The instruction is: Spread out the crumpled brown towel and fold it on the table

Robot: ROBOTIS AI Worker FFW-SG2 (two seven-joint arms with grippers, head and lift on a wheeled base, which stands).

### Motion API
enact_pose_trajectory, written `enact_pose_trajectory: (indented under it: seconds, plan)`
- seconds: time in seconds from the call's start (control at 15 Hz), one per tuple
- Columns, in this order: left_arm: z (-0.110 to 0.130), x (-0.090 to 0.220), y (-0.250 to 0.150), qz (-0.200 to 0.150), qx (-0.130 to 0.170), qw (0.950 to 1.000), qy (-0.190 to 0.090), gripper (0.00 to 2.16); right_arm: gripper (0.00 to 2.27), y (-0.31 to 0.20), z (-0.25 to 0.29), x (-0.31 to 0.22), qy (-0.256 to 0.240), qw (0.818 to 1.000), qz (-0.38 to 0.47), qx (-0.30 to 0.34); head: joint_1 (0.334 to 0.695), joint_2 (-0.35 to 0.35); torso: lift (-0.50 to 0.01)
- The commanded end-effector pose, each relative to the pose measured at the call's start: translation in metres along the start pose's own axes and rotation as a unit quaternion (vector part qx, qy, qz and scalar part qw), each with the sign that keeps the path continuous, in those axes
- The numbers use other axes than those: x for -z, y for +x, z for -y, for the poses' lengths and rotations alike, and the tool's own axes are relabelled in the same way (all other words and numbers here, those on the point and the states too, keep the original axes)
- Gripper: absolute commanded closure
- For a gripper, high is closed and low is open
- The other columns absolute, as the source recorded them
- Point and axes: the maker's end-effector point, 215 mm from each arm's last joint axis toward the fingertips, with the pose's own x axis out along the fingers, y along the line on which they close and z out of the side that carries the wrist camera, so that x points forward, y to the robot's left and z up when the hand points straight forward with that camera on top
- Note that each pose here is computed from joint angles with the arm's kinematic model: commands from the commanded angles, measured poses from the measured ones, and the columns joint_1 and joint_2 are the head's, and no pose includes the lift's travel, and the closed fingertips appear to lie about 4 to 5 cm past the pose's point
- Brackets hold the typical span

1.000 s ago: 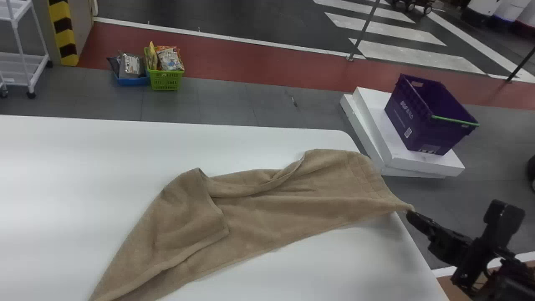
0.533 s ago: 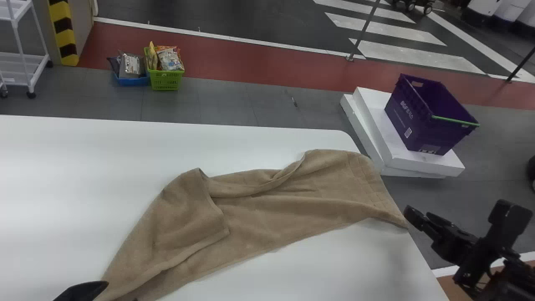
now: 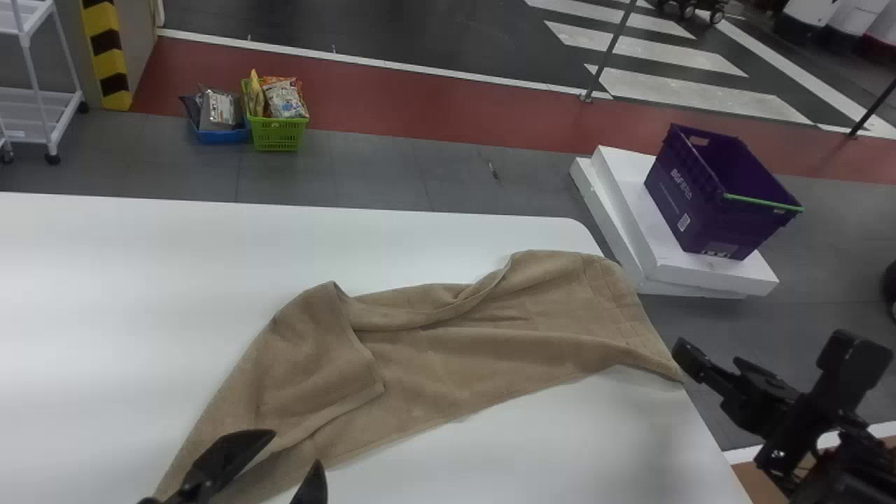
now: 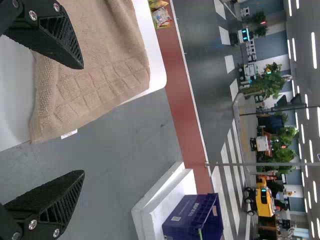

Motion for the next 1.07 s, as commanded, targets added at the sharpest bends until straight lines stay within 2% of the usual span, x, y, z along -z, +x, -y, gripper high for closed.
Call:
enact_pose_trajectory:
  seconds: [0.0,0.2,0.27,0.33,0.47,0.67,1.0]
  plan:
    - [0.027,-0.005,0.029,-0.008,0.013,0.9996,0.025,0.61,0.09,-0.001,0.005,-0.002,0.001,1.000,0.004,0.005,0.695,-0.350,-0.127]
    - [0.035,-0.011,0.072,-0.023,-0.009,0.9985,0.048,0.62,0.09,-0.006,0.018,-0.002,0.009,1.000,0.005,0.014,0.695,-0.350,-0.127]
    - [0.044,-0.004,0.087,-0.042,-0.017,0.9967,0.067,0.67,0.09,-0.009,0.025,-0.003,0.010,1.000,0.008,0.019,0.695,-0.350,-0.127]
    - [0.049,-0.005,0.099,-0.046,-0.020,0.9957,0.078,0.67,0.09,-0.013,0.032,-0.004,0.015,1.000,0.009,0.022,0.695,-0.350,-0.127]
    - [0.052,-0.001,0.113,-0.075,-0.020,0.9947,0.068,0.67,0.09,-0.017,0.039,-0.005,0.016,1.000,0.010,0.024,0.695,-0.350,-0.127]
    - [0.047,-0.005,0.130,-0.105,-0.032,0.9920,0.062,0.67,0.09,-0.017,0.042,-0.001,0.016,1.000,0.007,0.024,0.695,-0.350,-0.127]
    - [0.016,0.011,0.147,-0.146,-0.056,0.9834,0.092,0.67,0.09,-0.015,0.039,0.000,0.015,1.000,0.006,0.021,0.695,-0.350,-0.127]
